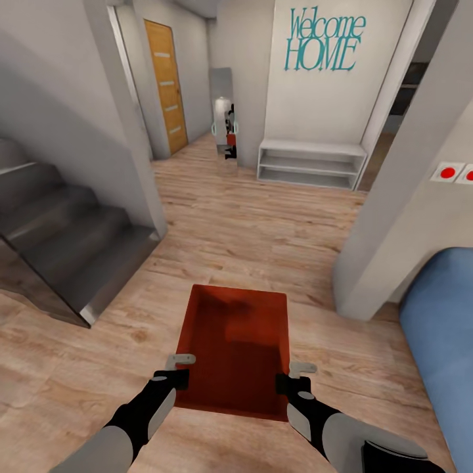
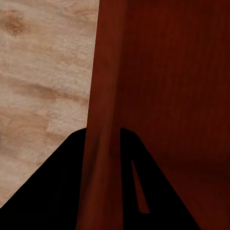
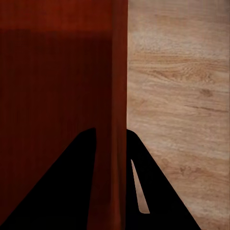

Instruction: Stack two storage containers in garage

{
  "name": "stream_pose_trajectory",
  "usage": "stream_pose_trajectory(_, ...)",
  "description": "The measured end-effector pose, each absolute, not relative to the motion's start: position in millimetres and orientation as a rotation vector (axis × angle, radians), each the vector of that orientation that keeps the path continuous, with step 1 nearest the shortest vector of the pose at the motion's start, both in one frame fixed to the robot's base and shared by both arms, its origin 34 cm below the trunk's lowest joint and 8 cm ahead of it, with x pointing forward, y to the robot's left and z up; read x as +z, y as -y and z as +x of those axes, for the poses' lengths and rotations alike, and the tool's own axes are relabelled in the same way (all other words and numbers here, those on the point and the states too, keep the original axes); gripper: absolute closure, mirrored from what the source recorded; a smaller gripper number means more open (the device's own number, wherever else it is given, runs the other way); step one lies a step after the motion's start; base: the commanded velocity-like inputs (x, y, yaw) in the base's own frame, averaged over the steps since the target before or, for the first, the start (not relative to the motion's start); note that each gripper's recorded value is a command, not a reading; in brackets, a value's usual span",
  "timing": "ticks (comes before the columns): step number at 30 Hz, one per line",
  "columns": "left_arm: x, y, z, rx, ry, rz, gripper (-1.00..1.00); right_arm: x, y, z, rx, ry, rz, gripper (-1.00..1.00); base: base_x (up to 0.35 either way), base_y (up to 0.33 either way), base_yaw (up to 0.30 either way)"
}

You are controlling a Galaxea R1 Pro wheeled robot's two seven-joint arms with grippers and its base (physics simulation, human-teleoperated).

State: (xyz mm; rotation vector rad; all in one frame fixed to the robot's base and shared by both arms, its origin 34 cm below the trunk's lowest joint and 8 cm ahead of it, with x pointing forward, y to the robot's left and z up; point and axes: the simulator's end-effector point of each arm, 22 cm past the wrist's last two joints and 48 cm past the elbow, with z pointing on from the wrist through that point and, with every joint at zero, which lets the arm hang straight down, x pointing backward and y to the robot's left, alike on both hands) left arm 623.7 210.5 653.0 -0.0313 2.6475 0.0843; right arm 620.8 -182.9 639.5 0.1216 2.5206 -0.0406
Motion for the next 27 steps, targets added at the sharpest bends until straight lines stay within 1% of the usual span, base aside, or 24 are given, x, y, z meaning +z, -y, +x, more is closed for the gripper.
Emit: stream_pose_trajectory(27, 653.0, -210.5, 623.8, 0.084, -2.647, -0.032, 1.00, 639.6, 182.9, 620.8, -0.041, -2.520, 0.121, 1.00, 0.320, 0.000, 0.000)
